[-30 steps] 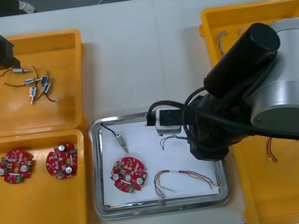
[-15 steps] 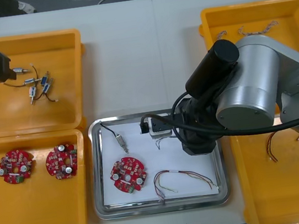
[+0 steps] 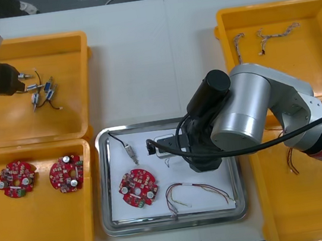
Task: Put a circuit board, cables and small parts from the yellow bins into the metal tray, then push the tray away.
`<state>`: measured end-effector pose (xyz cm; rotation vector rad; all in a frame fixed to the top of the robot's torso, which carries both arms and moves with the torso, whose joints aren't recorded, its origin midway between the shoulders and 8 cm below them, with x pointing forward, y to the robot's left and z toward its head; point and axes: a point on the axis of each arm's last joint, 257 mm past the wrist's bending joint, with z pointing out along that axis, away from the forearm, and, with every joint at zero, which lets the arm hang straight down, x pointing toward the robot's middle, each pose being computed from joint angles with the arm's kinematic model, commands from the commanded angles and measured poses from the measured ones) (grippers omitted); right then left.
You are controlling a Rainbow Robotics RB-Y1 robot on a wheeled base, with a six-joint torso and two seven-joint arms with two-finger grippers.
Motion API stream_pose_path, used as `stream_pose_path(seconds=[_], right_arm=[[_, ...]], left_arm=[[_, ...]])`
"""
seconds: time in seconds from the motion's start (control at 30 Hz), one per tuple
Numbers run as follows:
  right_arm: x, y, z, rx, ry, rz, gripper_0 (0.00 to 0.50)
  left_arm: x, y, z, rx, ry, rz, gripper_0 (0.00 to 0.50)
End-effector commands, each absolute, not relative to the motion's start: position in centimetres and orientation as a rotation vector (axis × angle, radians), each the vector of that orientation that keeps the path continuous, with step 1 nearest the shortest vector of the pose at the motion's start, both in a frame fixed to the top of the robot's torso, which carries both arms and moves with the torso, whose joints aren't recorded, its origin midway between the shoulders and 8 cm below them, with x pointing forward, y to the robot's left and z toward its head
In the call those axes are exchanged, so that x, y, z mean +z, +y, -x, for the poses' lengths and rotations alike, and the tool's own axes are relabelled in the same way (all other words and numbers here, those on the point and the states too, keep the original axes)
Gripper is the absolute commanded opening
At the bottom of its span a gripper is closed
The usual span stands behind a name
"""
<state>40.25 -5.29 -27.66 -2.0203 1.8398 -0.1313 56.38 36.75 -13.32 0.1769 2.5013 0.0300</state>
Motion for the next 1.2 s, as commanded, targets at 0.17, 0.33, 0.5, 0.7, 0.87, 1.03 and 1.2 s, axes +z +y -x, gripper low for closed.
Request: stream_pose_path(seconds=[0.17,0.33,0.5,0.7,0.87,1.03,1.2], right_arm=[[-26.5,-3.6,-40.5,-0.142,1.765,2.044,0.500],[-26.5,-3.8,-40.4,-0.131,1.779,2.037,0.500],[-25.8,-4.0,-40.5,-0.109,1.811,2.016,0.500],[-23.4,-4.7,-40.2,-0.079,1.867,1.993,0.500],[-21.2,-5.5,-40.0,-0.090,1.970,1.892,0.500],[-19.2,-6.8,-39.7,-0.069,2.126,1.707,0.500],[-17.5,-8.5,-39.9,-0.058,2.269,1.503,0.500]], left_arm=[[-14.7,34.6,-58.4,0.040,2.494,-0.184,0.500],[-15.6,34.0,-59.2,0.081,2.480,-0.195,0.500],[-16.3,33.5,-59.9,0.082,2.482,-0.180,0.500],[-16.4,33.4,-60.6,0.106,2.460,-0.166,0.500],[-16.4,33.7,-61.2,0.126,2.451,-0.147,0.500],[-16.4,33.9,-61.5,0.139,2.439,-0.141,0.500],[-16.9,34.2,-61.9,0.138,2.434,-0.137,0.500]])
